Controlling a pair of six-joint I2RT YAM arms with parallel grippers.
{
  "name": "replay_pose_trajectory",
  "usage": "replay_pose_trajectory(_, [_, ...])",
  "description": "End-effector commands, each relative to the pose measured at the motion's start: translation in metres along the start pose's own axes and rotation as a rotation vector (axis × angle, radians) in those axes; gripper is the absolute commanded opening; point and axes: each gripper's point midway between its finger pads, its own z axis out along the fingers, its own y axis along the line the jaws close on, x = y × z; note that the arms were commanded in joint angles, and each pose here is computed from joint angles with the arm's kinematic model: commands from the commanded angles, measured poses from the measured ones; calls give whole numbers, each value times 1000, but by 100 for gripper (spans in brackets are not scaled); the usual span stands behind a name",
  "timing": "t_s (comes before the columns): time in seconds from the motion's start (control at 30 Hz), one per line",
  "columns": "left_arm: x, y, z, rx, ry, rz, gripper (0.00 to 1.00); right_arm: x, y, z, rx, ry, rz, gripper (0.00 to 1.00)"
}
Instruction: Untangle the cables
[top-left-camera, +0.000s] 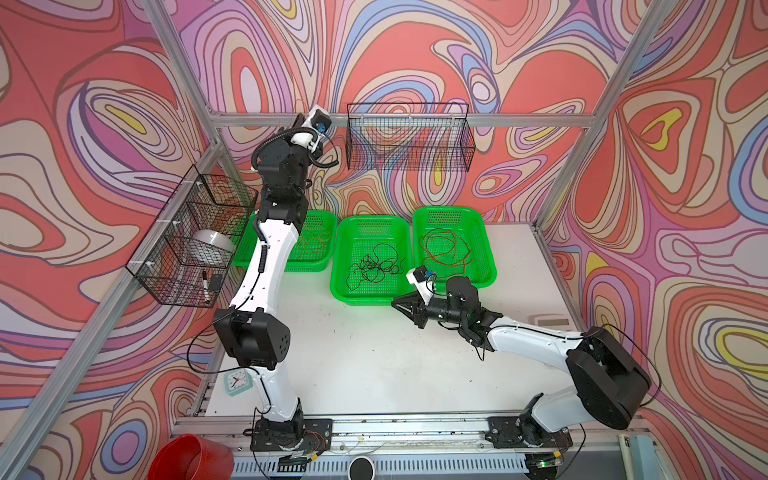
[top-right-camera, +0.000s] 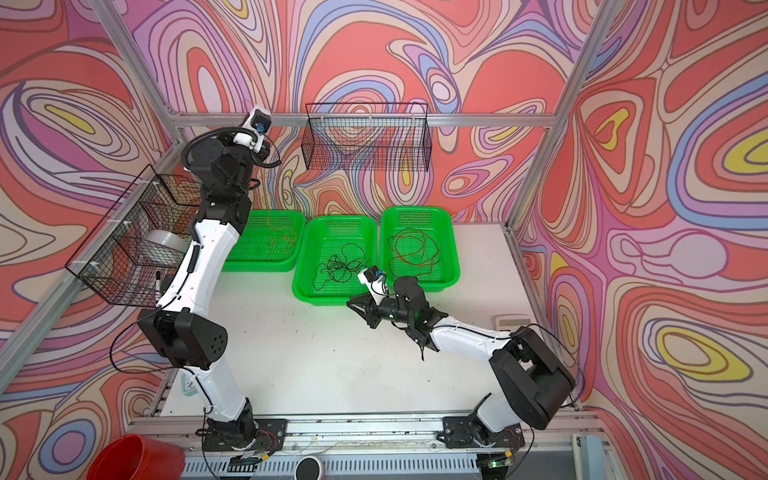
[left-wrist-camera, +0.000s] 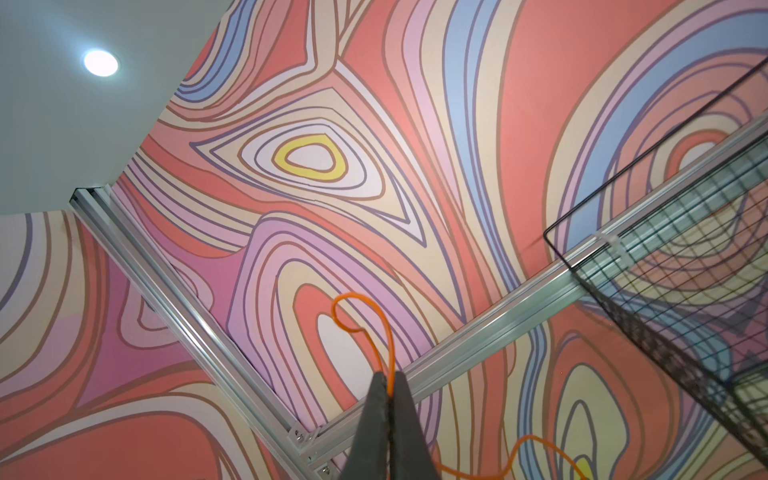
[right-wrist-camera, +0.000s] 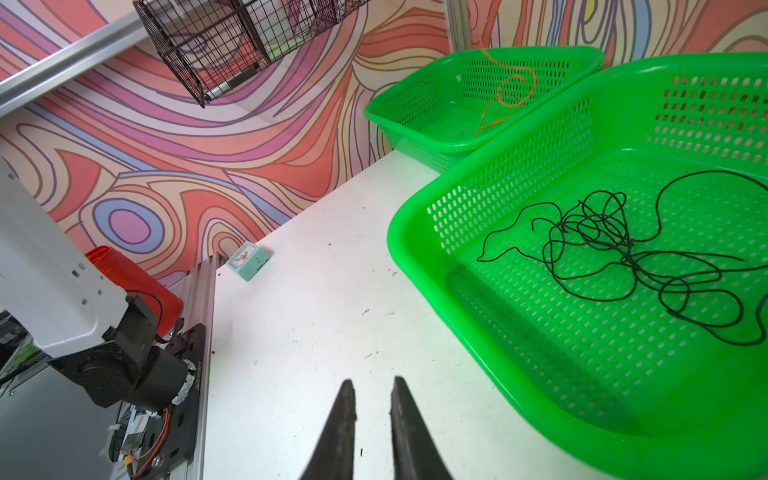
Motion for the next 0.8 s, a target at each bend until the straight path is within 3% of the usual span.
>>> replay_pose_trajectory(0.0, [14,21,4,-63,-45,105,0,9,-1,-6,28,38,10,16])
replay_pose_trajectory(0.17, [69,-15,9,-11,53,168,0,13,0,-7,31,72,22,16])
replay_pose_trajectory(0.4, [160,-72,-7,29,282,238,0,18,-1,-15,60,114,14,17])
replay_pose_trajectory(0.6, [203,-116,-29,148,409,174,0,26,-3,-16,71,132,26,16])
replay_pose_trajectory(0.77, [241,-151,-49,256,582,44,0,29,-11,-13,101,138,77,16])
